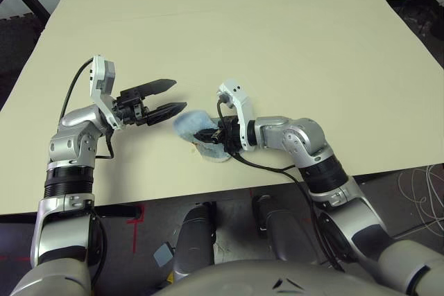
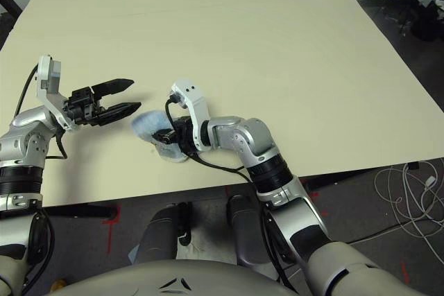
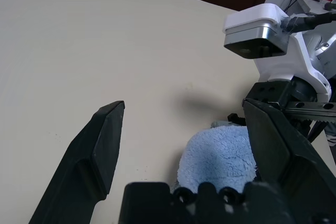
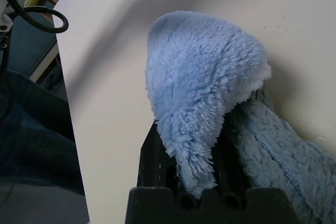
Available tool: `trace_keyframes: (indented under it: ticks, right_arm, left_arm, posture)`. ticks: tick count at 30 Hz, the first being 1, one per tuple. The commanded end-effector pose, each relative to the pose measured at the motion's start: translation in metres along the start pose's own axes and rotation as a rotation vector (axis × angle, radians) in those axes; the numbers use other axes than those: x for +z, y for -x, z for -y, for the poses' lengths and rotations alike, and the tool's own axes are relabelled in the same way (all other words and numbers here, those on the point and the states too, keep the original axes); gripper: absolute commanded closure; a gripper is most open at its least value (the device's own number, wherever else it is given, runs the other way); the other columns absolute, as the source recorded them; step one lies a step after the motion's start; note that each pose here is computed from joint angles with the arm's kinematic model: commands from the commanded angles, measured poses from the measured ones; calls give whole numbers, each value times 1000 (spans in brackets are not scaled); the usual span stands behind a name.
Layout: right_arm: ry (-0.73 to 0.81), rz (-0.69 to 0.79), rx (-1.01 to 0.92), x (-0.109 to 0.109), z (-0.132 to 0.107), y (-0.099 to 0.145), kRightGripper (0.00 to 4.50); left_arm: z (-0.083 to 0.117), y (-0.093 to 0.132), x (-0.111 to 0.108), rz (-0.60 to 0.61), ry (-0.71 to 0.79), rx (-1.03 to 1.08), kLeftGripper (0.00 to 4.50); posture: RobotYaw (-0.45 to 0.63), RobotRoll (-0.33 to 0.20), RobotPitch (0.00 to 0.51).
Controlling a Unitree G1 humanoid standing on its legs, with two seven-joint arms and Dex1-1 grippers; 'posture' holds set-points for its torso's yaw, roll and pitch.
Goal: Wipe the water off the table with a rag.
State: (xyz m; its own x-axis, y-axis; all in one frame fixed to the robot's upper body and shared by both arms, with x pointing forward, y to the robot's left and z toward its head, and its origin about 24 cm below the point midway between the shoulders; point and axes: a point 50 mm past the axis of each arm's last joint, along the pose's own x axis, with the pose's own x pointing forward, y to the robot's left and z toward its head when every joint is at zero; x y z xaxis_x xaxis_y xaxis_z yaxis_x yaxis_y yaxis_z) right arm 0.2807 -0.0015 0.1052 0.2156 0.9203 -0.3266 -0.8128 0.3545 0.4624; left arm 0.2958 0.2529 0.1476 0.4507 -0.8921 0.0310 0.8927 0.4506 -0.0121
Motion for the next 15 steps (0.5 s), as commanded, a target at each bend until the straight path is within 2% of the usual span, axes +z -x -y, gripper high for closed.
trace_keyframes:
  ticks: [1, 9, 15]
  right_arm:
    - [-73, -60, -93, -19, 19, 6, 4431]
    - [-118, 50, -325, -11, 65, 61, 4432]
    - [-120, 132, -447, 5, 87, 98, 4437]
  left_arm:
    - [0, 2, 0, 19, 2, 8, 0]
    - [-3, -1, 0, 19, 3, 5, 0]
    - [-5, -4, -1, 19, 2, -3, 0]
  posture:
    - [-143, 0, 196]
    - [-161, 0, 187]
    - [-172, 0, 180]
